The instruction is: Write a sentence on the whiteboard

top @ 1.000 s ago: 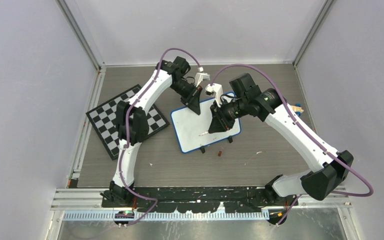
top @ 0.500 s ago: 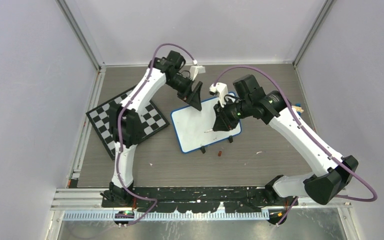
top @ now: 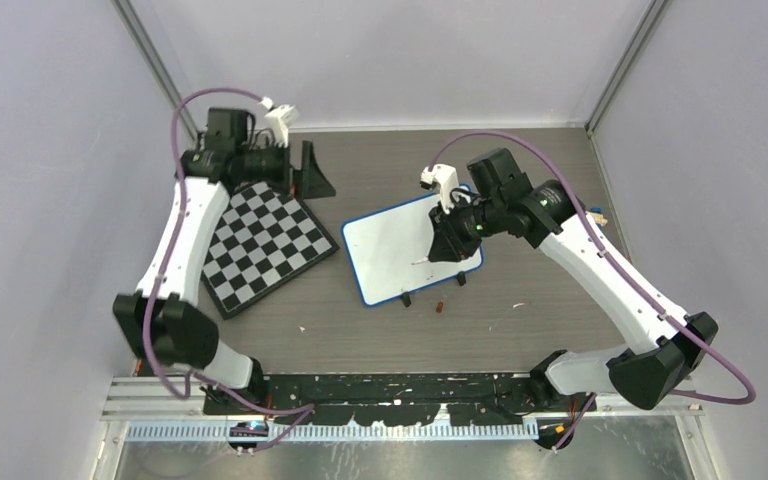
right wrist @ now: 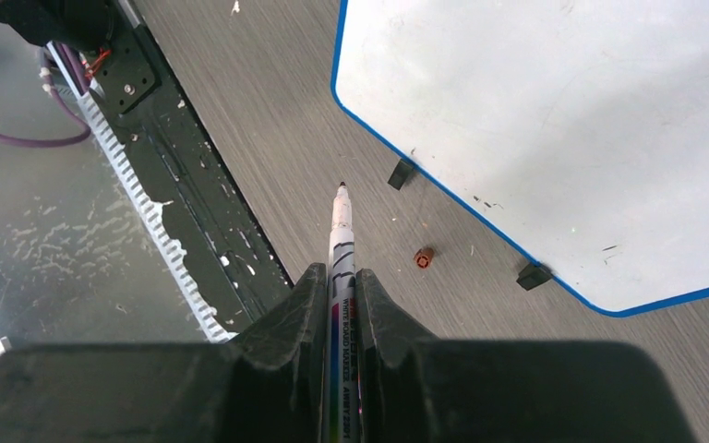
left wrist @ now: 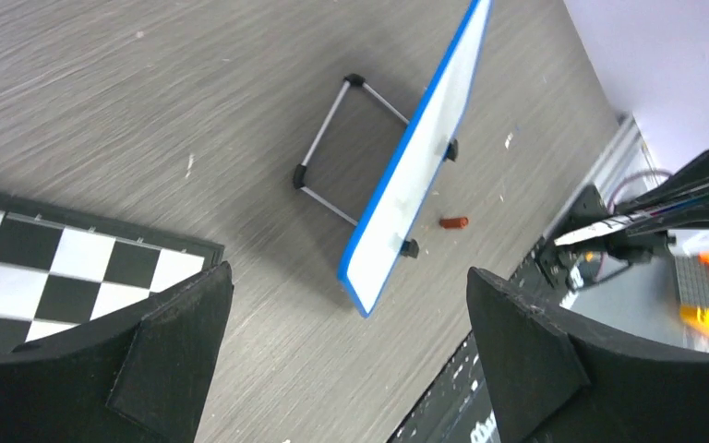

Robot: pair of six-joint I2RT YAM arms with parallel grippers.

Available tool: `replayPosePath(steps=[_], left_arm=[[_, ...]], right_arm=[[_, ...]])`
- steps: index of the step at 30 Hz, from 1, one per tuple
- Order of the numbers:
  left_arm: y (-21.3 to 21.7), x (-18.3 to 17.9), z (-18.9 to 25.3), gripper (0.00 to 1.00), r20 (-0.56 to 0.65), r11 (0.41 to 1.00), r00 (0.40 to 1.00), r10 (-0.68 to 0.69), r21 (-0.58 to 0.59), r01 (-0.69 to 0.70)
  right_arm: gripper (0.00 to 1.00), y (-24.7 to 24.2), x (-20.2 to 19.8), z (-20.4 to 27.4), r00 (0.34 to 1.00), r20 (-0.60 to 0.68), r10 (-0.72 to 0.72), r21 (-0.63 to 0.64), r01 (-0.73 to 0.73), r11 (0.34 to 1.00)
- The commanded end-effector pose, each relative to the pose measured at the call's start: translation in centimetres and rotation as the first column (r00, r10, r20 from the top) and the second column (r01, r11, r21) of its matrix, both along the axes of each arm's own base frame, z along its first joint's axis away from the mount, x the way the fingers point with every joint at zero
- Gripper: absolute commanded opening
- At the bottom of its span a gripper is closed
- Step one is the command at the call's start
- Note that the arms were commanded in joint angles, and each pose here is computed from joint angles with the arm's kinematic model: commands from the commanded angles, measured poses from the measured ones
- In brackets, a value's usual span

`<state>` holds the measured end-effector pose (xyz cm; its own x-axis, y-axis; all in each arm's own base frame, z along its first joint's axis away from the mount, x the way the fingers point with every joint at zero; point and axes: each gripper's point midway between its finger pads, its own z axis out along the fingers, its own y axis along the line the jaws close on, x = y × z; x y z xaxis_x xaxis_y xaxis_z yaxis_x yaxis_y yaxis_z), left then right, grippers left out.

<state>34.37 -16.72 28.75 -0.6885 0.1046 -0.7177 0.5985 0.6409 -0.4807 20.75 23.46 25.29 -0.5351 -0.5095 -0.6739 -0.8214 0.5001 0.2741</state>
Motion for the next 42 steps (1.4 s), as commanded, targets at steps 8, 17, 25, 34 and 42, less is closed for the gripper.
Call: replayPosePath(steps=[8, 17, 25, 34, 42], left_arm=[[1.7, -3.8, -3.8, 1.0, -0.029, 1.0, 0.999, 0.023, -0.013, -0.024], [-0.3, -3.9, -6.1, 1.0, -0.086, 0.992, 0.99, -0.11, -0.077, 0.104], [-1.4, -2.9, -6.8, 0.95, -0.125, 0.985, 0.981, -0.146, -0.109, 0.133], [-2.5, -3.1, -7.1, 0.87, -0.132, 0.978, 0.974, -0.185, -0.127, 0.168], [-3.4, -3.3, -6.8, 0.8, -0.137, 0.968, 0.965, -0.223, -0.151, 0.202]], right_arm=[[0.0, 3.0, 2.7, 0.7, 0.999, 0.037, -0.033, 0.134, 0.028, 0.991], [0.0, 5.2, 4.3, -0.2, 0.999, 0.024, -0.041, 0.202, 0.035, 0.979], [0.0, 6.9, 4.9, -0.1, 0.997, 0.045, -0.059, 0.194, 0.049, 0.98], [0.0, 7.3, 4.7, -0.7, 0.997, 0.031, -0.07, 0.211, 0.062, 0.975], [0.0, 8.2, 4.9, -0.8, 0.998, 0.037, -0.059, 0.198, 0.051, 0.979]])
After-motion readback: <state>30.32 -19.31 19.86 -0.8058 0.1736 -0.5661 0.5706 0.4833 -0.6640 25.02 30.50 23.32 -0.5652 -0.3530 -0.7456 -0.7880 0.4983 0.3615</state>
